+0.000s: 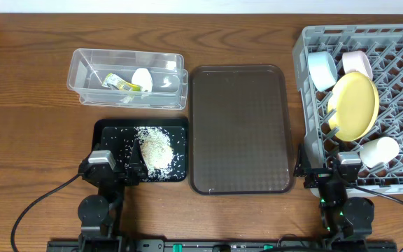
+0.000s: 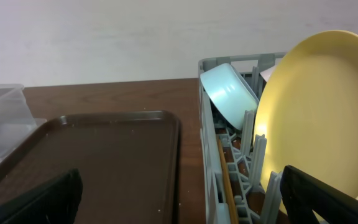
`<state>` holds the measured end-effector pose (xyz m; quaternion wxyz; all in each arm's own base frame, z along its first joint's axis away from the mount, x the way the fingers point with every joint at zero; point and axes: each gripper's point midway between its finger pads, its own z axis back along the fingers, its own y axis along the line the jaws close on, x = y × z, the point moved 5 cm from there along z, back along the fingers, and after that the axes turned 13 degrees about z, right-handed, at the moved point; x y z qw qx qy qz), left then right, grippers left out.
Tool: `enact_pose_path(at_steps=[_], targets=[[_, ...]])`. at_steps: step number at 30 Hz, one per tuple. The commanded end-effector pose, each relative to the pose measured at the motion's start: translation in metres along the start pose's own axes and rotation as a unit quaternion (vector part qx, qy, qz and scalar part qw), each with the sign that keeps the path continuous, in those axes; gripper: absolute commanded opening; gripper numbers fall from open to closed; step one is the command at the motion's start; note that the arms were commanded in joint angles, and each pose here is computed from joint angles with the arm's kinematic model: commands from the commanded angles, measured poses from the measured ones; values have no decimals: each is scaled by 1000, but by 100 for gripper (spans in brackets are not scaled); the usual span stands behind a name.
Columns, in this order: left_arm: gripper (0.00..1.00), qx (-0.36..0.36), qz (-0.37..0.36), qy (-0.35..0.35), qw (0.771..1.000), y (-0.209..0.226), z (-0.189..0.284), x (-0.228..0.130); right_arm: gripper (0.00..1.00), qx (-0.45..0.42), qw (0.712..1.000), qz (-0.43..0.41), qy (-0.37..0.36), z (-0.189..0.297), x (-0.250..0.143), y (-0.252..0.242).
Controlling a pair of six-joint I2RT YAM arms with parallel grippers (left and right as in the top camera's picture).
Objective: Sort waste into correct bins and load items into the dishwasher rack
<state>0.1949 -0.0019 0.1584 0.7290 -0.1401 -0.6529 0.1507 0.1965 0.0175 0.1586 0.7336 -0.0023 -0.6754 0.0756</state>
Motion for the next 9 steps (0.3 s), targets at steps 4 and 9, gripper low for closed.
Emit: enact_pose_path(at_steps=[4,9], targets=[[100,11,-10,18,1000,6,-1,-12,99,7,1000,0,1,0,-1,2],[100,12,-10,18,1000,7,-1,-12,99,8,1000,0,1,0,-1,3]])
